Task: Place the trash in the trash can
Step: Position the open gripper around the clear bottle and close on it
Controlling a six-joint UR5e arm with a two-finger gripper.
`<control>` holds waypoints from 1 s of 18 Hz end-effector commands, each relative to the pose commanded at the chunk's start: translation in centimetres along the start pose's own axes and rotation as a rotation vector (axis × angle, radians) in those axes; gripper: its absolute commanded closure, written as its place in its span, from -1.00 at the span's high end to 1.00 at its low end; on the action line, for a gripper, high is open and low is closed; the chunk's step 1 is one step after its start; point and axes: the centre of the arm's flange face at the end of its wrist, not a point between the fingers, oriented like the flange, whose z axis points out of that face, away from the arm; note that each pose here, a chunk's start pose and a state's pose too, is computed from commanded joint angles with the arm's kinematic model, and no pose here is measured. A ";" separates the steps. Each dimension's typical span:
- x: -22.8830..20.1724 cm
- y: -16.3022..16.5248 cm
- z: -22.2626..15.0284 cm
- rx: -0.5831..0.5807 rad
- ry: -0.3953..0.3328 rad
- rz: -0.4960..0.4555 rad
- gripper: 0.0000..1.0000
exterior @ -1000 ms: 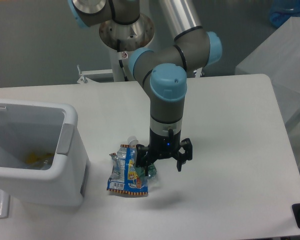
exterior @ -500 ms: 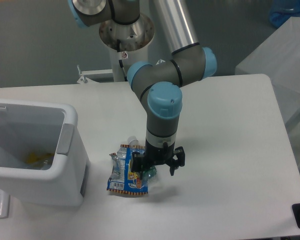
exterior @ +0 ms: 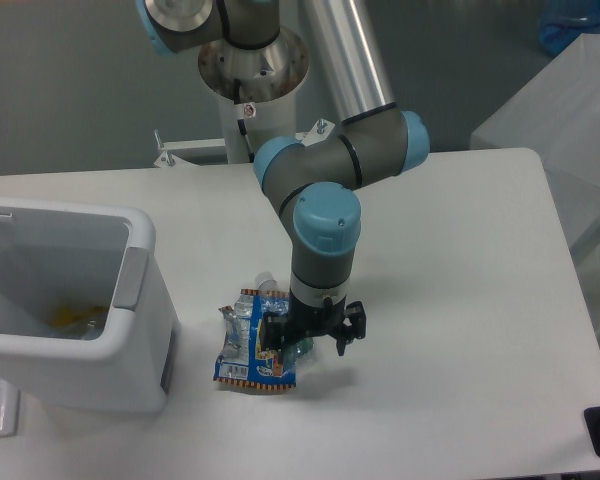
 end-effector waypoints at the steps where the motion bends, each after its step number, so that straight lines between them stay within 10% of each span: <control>1: -0.1 0.2 0.3 -0.008 -0.008 -0.001 1.00; 18: 1.7 1.3 4.0 -0.090 -0.090 0.037 1.00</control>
